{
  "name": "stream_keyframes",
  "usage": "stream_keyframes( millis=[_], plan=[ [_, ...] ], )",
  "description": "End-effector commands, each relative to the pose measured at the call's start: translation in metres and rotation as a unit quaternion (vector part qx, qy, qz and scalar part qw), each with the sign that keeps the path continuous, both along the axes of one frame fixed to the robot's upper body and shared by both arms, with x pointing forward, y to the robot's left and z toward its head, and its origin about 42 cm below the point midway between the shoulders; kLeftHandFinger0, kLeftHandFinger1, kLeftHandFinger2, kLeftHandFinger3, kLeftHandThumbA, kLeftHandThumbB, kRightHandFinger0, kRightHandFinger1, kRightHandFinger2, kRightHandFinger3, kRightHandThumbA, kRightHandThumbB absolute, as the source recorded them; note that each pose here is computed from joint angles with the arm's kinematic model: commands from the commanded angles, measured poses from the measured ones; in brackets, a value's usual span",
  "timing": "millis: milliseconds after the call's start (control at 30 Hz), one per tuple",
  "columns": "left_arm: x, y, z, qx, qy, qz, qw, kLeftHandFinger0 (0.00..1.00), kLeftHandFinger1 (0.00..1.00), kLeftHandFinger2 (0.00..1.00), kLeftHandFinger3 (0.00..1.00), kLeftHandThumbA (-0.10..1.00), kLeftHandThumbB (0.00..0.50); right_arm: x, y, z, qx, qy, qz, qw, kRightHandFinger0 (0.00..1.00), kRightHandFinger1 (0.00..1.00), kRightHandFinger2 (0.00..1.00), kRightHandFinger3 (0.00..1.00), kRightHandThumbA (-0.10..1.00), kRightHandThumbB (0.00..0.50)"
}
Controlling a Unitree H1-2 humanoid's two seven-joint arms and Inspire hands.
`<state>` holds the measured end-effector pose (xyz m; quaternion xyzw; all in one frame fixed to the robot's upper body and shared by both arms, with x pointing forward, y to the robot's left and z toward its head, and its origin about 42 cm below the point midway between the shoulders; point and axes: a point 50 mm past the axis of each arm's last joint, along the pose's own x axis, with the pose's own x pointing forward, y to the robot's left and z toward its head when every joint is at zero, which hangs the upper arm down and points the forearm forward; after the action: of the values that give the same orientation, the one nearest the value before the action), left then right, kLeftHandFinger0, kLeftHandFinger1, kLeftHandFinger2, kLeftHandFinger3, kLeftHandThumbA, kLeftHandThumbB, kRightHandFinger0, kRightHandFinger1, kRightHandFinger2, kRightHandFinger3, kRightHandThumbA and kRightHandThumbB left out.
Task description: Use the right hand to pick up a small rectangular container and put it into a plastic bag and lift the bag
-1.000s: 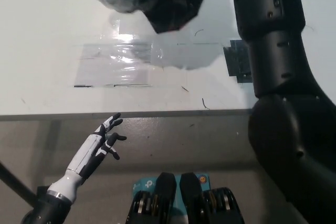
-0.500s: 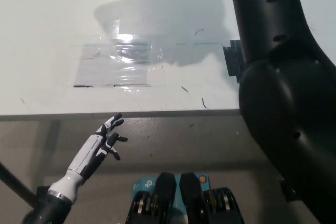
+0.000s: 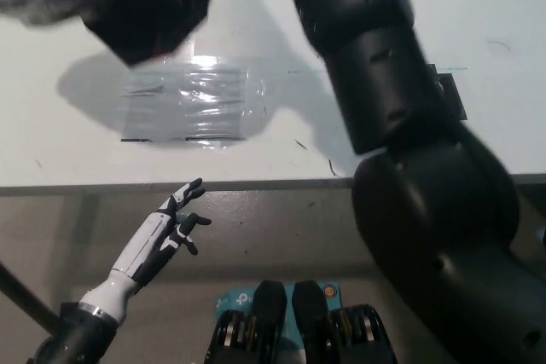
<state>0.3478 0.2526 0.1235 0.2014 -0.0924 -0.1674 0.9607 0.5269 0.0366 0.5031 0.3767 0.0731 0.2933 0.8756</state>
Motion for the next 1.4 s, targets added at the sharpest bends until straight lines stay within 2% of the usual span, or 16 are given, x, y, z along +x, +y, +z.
stream_keyframes(
  millis=[0, 267, 333, 500, 533, 567, 600, 633, 667, 700, 733, 767, 800, 900, 1067, 1367],
  plan=[
    [0.010, 0.002, 0.019, 0.013, -0.027, -0.017, 0.999, 0.43, 0.73, 1.00, 1.00, 0.97, 0.500, -0.005, 0.010, -0.003, 0.005, 0.004, 0.010, 1.000, 0.00, 0.00, 0.41, 0.57, 0.25, 0.010],
    [0.014, -0.002, 0.023, 0.016, -0.029, -0.023, 0.999, 0.44, 0.72, 1.00, 1.00, 0.94, 0.500, 0.011, 0.009, -0.075, -0.036, 0.063, 0.003, 0.997, 0.00, 0.00, 0.35, 0.56, 0.30, 0.000],
    [0.017, -0.004, 0.025, 0.018, -0.030, -0.025, 0.999, 0.44, 0.72, 1.00, 1.00, 0.93, 0.500, 0.016, 0.008, -0.100, -0.049, 0.092, -0.002, 0.995, 0.00, 0.00, 0.40, 0.66, 0.28, 0.000],
    [0.019, -0.008, 0.029, 0.024, -0.036, -0.033, 0.999, 0.50, 0.73, 1.00, 1.00, 0.94, 0.500, 0.022, -0.005, -0.163, -0.125, 0.118, -0.013, 0.985, 0.00, 0.02, 0.45, 0.57, 0.33, 0.021],
    [0.020, -0.009, 0.030, 0.024, -0.036, -0.034, 0.998, 0.50, 0.73, 1.00, 1.00, 0.94, 0.500, 0.023, -0.009, -0.171, -0.132, 0.128, -0.015, 0.983, 0.01, 0.08, 0.51, 0.62, 0.32, 0.028],
    [0.021, -0.009, 0.031, 0.025, -0.038, -0.034, 0.998, 0.50, 0.73, 1.00, 1.00, 0.94, 0.500, 0.023, -0.014, -0.179, -0.154, 0.133, -0.015, 0.979, 0.08, 0.22, 0.67, 0.84, 0.34, 0.034],
    [0.021, -0.009, 0.031, 0.025, -0.039, -0.034, 0.998, 0.50, 0.72, 1.00, 1.00, 0.94, 0.500, 0.024, -0.015, -0.181, -0.160, 0.135, -0.015, 0.978, 0.06, 0.24, 0.67, 0.85, 0.37, 0.035],
    [0.021, -0.009, 0.031, 0.025, -0.037, -0.033, 0.998, 0.51, 0.74, 1.00, 1.00, 0.95, 0.500, 0.025, -0.019, -0.186, -0.175, 0.129, -0.013, 0.976, 0.47, 0.77, 1.00, 1.00, 0.45, 0.006],
    [0.022, -0.009, 0.031, 0.025, -0.037, -0.032, 0.998, 0.51, 0.74, 1.00, 1.00, 0.95, 0.500, 0.025, -0.022, -0.188, -0.186, 0.126, -0.012, 0.974, 0.60, 0.85, 1.00, 1.00, 0.48, 0.059],
    [0.023, -0.009, 0.032, 0.024, -0.037, -0.032, 0.999, 0.51, 0.74, 1.00, 1.00, 0.95, 0.500, 0.026, -0.026, -0.192, -0.214, 0.117, -0.008, 0.970, 0.84, 1.00, 1.00, 1.00, 0.61, 0.095],
    [0.022, -0.009, 0.032, 0.024, -0.037, -0.033, 0.998, 0.51, 0.74, 1.00, 1.00, 0.95, 0.500, 0.027, -0.028, -0.192, -0.266, 0.091, -0.009, 0.960, 1.00, 1.00, 1.00, 1.00, 0.70, 0.174],
    [0.022, -0.009, 0.032, 0.024, -0.037, -0.033, 0.998, 0.51, 0.74, 1.00, 1.00, 0.95, 0.500, 0.028, -0.029, -0.192, -0.281, 0.083, -0.009, 0.956, 1.00, 1.00, 1.00, 1.00, 0.74, 0.201],
    [0.022, -0.009, 0.032, 0.026, -0.037, -0.034, 0.998, 0.52, 0.75, 1.00, 1.00, 0.95, 0.500, 0.030, -0.033, -0.187, -0.365, 0.030, -0.011, 0.930, 1.00, 1.00, 1.00, 1.00, 0.91, 0.338],
    [0.022, -0.008, 0.033, 0.030, -0.036, -0.035, 0.998, 0.52, 0.74, 1.00, 1.00, 0.96, 0.500, 0.036, -0.038, -0.169, -0.416, -0.053, -0.024, 0.908, 1.00, 1.00, 1.00, 1.00, 0.97, 0.412],
    [0.021, -0.009, 0.032, 0.035, -0.035, -0.034, 0.998, 0.48, 0.72, 1.00, 1.00, 0.95, 0.500, 0.042, -0.037, -0.102, -0.418, -0.130, -0.055, 0.898, 1.00, 1.00, 1.00, 1.00, 0.96, 0.408],
    [0.020, -0.011, 0.031, 0.034, -0.029, -0.036, 0.998, 0.46, 0.71, 1.00, 1.00, 0.92, 0.500, 0.013, -0.028, 0.036, -0.406, -0.289, -0.092, 0.862, 1.00, 1.00, 1.00, 1.00, 0.97, 0.497]
  ],
)
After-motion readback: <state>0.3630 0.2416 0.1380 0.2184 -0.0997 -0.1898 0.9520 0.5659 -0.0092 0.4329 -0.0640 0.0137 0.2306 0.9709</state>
